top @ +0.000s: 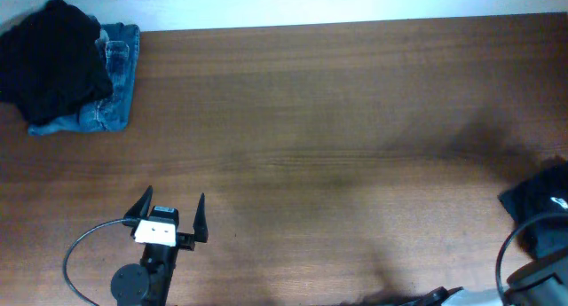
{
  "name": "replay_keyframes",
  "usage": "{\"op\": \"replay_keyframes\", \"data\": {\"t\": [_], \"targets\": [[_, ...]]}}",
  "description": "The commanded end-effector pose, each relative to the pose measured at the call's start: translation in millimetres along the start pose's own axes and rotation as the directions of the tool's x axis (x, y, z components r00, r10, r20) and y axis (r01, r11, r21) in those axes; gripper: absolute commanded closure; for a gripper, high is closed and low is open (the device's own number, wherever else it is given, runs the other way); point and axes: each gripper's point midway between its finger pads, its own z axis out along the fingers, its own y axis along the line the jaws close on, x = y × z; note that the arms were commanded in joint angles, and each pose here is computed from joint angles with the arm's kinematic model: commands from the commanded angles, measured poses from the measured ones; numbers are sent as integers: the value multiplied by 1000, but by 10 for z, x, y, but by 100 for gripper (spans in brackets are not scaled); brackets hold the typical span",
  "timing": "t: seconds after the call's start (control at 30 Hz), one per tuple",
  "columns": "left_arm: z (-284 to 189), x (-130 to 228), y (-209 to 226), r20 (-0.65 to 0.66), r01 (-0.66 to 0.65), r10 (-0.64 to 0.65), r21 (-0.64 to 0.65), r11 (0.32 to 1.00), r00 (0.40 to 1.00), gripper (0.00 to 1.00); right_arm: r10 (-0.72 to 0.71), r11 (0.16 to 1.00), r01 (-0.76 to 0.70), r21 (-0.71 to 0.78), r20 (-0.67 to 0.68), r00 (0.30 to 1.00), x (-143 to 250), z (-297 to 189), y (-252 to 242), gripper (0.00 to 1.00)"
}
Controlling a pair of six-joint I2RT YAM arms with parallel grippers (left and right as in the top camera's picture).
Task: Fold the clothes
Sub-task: 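Move the right gripper right toward the black Nike hoodie, then grasp the black Nike hoodie with the right gripper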
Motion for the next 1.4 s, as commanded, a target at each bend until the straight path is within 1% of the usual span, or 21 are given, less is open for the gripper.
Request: {"op": "replay_keyframes", "data": {"t": [0.0, 0.17, 0.2, 0.3, 0.43, 0.57, 0.63, 0.7, 0.83, 0.9, 0.93, 0.97, 1.13, 1.37], "targets": [[2, 14, -1, 2, -13, 13, -3, 1000, 1000, 1, 11, 1000, -11, 8, -20, 1000, -6, 164, -32, 1], [2, 14, -1, 2, -13, 13, -3, 1000, 1000, 1, 11, 1000, -10, 23, -43, 999, 55, 348, -66, 0], [2, 14, -1, 2, -13, 13, -3, 1000, 1000, 1, 11, 1000, -10, 23, -43, 999, 57, 365, -66, 3], [2, 14, -1, 2, -13, 13, -3, 1000, 1000, 1, 12, 1000, -11, 16, -32, 999, 31, 379, -51, 15], [2, 14, -1, 2, -13, 13, -3, 1000, 1000, 1, 12, 1000, -11, 13, -26, 1000, 17, 382, -43, 39], [2, 14, -1, 2, -13, 13, -3, 1000, 1000, 1, 12, 1000, -12, 12, -23, 1000, 10, 390, -39, 60], [2, 14, -1, 2, -13, 13, -3, 1000, 1000, 1, 12, 1000, -12, 13, -22, 1000, 10, 397, -43, 67], [2, 14, -1, 2, -13, 13, -3, 1000, 1000, 1, 12, 999, -11, 32, -13, 1000, -4, 402, -76, 68], [2, 14, -1, 2, -13, 13, -3, 1000, 1000, 1, 10, 997, -11, 73, 9, 1000, -40, 403, -146, 76], [2, 14, -1, 2, -13, 13, -3, 1000, 1000, 1, 11, 997, -11, 72, 9, 1000, -40, 403, -145, 84], [2, 14, -1, 2, -13, 13, -3, 1000, 1000, 1, 11, 997, -11, 72, 8, 1000, -39, 403, -146, 94], [2, 14, -1, 2, -13, 13, -3, 1000, 1000, 1, 11, 997, -11, 72, 7, 1000, -37, 403, -146, 96], [2, 14, -1, 2, -13, 13, -3, 1000, 1000, 1, 10, 998, -10, 64, 2, 1000, -26, 404, -131, 96], [2, 14, -1, 2, -13, 13, -3, 1000, 1000, 1, 11, 998, -13, -54, -41, 999, 24, 329, 82, 96]]}}
